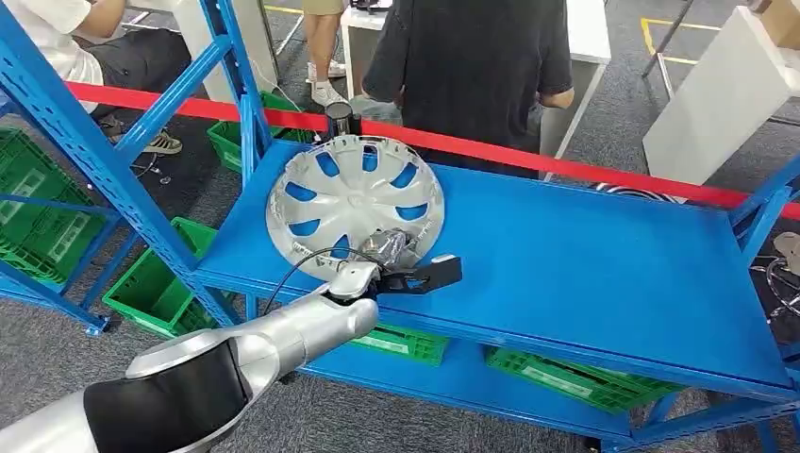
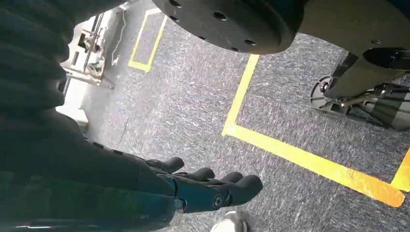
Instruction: Take the parts from the cabinet and place them on the table.
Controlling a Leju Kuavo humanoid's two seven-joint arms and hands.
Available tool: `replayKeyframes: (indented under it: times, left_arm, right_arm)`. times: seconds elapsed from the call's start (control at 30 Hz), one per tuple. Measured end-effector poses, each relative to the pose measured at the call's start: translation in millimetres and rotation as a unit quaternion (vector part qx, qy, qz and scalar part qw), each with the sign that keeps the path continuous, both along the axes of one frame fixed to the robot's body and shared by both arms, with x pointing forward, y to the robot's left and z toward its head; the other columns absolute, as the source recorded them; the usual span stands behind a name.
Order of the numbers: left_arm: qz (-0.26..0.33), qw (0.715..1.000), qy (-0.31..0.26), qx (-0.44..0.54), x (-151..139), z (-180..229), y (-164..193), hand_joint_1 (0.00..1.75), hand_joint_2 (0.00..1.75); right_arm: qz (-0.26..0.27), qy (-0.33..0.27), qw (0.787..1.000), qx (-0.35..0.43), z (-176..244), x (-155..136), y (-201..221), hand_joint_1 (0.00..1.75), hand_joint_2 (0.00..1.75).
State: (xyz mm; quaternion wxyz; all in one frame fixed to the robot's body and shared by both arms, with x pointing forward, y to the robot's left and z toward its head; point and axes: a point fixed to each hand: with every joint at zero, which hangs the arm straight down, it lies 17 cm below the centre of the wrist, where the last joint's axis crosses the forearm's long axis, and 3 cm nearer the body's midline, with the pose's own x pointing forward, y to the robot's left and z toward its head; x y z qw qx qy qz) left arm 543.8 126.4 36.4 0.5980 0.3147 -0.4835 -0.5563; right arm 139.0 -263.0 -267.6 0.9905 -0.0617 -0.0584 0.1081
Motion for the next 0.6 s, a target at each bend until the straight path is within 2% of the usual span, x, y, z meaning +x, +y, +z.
replayKeyframes:
  times: [0.6]
  left_arm:
    - [-0.006,1.0,0.009,0.001,-2.1,-3.5,-0.7,1.75,1.75]
  right_arm:
    - [-0.001,0.0,1.0,0.0,-0.1,-0.3,-0.1,0.0,1.75]
